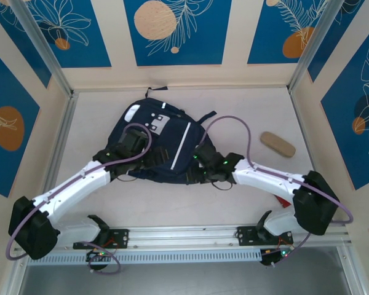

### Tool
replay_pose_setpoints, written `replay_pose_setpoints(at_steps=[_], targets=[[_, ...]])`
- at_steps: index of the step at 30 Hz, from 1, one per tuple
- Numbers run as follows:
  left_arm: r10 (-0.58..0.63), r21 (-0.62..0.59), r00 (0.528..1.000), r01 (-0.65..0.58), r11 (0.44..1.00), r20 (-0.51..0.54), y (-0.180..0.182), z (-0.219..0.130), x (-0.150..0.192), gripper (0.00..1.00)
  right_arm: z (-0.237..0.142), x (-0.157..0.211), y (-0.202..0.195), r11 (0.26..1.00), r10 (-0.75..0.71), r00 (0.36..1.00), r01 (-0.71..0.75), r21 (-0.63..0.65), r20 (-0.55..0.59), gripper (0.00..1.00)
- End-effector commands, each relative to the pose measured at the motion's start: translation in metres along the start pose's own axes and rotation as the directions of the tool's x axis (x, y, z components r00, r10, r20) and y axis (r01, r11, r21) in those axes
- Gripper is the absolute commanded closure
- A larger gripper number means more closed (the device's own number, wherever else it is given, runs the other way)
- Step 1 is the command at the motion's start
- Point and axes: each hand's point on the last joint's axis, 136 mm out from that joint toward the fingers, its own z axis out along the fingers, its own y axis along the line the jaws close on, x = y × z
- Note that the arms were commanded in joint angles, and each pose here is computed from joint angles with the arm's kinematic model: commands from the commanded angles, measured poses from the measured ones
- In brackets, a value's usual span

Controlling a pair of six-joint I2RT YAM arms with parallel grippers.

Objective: Pack the student bag

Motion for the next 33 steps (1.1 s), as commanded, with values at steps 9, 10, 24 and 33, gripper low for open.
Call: replay_pose_setpoints(at_steps=[9, 10, 24, 33], targets=[[-0.107, -0.101, 0.994, 0.106, 0.989, 0.003, 0.036, 0.002, 0.008, 0.01, 0.033, -0.001, 0.018, 0.980, -0.039, 0.999, 0.040, 0.195, -0.011, 0.49], [-0.107, -0.101, 0.994, 0.106, 0.989, 0.001, 0.036, 0.003, 0.008, 0.01, 0.034, 0.000, 0.020, 0.979, -0.044, 0.999, 0.046, 0.197, -0.014, 0.49], [-0.133, -0.103, 0.991, 0.130, 0.986, -0.021, 0.037, 0.014, 0.014, 0.01, 0.029, 0.011, -0.011, 0.910, -0.091, 0.995, 0.099, 0.403, -0.038, 0.73], [-0.132, -0.115, 0.991, 0.129, 0.985, -0.022, 0.040, 0.013, 0.014, 0.01, 0.043, 0.002, 0.005, 0.913, -0.203, 0.978, 0.207, 0.352, -0.049, 0.71]])
